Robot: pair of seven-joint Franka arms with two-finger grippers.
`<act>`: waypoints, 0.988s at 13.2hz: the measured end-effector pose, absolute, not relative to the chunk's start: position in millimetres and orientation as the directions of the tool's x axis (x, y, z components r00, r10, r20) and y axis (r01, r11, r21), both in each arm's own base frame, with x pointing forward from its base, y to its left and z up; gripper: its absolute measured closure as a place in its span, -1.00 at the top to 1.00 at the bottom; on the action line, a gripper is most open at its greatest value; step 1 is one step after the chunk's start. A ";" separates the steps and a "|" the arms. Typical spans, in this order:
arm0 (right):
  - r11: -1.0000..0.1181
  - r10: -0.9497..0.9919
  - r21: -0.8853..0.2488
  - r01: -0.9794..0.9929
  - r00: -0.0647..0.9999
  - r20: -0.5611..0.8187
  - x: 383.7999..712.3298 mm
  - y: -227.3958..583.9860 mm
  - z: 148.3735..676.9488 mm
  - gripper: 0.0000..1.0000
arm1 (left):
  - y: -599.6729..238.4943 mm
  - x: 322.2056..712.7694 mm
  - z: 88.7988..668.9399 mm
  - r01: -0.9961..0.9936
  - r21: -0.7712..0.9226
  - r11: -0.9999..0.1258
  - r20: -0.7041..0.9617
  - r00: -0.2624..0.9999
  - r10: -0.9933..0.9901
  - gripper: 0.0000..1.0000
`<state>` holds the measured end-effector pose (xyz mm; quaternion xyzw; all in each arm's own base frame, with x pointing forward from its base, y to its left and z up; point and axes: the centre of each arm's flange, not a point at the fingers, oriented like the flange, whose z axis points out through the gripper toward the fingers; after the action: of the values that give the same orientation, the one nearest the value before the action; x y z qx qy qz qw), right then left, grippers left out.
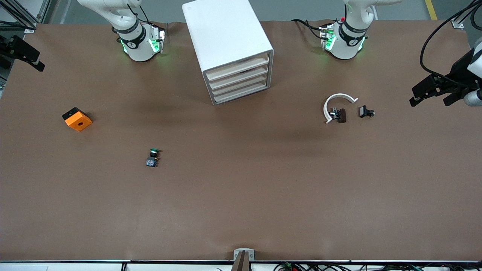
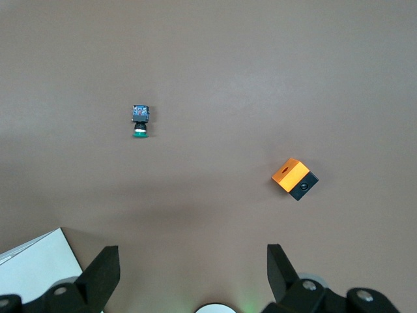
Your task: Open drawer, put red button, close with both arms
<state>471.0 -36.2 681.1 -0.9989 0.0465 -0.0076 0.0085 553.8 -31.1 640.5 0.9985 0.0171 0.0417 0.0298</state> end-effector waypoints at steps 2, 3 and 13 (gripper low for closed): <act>-0.996 -0.093 -0.018 -0.093 0.996 0.014 471.0 -36.2 681.1 1.00 | -30.1 553.1 637.9 0.032 0.050 -0.998 0.070 0.997 0.035 1.00; -0.996 -0.093 -0.018 -0.093 0.996 0.014 470.9 -36.2 681.1 1.00 | -28.6 553.0 636.5 0.032 0.035 -0.999 0.068 0.997 0.035 1.00; -0.996 -0.093 -0.018 -0.093 0.996 0.014 470.9 -36.2 681.0 1.00 | -26.8 524.0 648.8 0.033 0.015 -0.999 0.104 0.994 0.035 1.00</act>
<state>470.9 -36.2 681.0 -0.9989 0.0465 -0.0075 0.0085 524.0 -26.8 648.8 0.9985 0.0170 0.0520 0.0068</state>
